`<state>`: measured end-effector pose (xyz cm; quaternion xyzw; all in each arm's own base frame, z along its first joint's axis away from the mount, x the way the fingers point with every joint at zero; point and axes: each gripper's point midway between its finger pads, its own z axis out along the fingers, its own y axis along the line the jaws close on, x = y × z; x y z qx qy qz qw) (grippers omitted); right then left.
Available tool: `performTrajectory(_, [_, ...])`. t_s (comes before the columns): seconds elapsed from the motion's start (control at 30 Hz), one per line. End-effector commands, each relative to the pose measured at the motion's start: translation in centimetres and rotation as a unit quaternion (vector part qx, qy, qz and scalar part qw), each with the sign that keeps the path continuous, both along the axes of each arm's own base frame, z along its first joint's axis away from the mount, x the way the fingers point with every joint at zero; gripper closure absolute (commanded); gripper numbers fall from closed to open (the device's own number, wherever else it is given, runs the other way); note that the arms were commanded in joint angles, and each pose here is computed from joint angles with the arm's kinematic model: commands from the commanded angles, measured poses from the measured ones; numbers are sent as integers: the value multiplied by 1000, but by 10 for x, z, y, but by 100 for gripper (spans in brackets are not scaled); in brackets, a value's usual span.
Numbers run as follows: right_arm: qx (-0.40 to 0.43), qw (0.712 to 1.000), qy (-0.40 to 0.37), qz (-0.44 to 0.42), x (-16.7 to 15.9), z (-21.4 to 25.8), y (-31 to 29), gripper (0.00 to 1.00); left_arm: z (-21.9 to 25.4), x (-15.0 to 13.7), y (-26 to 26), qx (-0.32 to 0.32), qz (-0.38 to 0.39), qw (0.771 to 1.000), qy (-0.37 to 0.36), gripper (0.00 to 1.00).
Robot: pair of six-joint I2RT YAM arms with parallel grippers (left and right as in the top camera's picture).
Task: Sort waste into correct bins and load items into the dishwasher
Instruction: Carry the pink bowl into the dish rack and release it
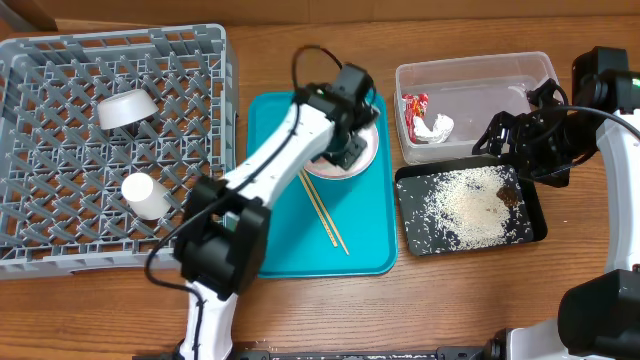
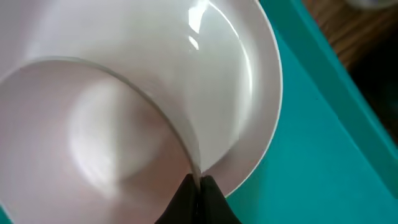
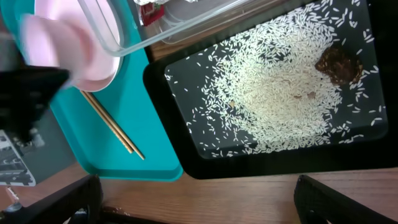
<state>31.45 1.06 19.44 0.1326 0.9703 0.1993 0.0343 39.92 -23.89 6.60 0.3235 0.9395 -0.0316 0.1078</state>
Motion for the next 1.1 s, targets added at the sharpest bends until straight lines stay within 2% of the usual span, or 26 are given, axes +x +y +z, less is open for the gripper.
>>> performTrajectory(0.0, [-8, 1000, -16, 1, -2, 9, 0, 0, 119, 39, 32, -82, 84, 987, -112, 96])
performTrajectory(0.17, [-8, 1000, -18, 1, -2, 9, -1, 0, 185, 49, 67, -205, 82, 965, -141, 96])
performTrajectory(0.33, [-8, 1000, -18, 1, -2, 9, -1, 0, 204, 58, 120, -312, 79, 938, -127, 96])
performTrajectory(0.4, [-8, 1000, -18, 1, -2, 9, -1, 0, 208, 62, 148, -372, 80, 917, -118, 96])
performTrajectory(0.43, [-8, 1000, -17, 1, -2, 9, -1, 0, 208, 67, 172, -419, 82, 897, -114, 96])
performTrajectory(0.6, [-8, 1000, -17, 1, -2, 9, -1, 0, 190, 79, 217, -502, 106, 853, -92, 96])
performTrajectory(0.63, [-8, 1000, -16, 1, -2, 9, 0, 0, 179, 83, 234, -533, 118, 834, -81, 96])
performTrajectory(0.77, [-8, 1000, -15, 1, -3, 9, 0, 0, 161, 88, 264, -581, 142, 798, -66, 96])
performTrajectory(1.07, [-7, 1000, -12, 1, -4, 9, 0, 0, 108, 92, 305, -597, 216, 772, -27, 96])
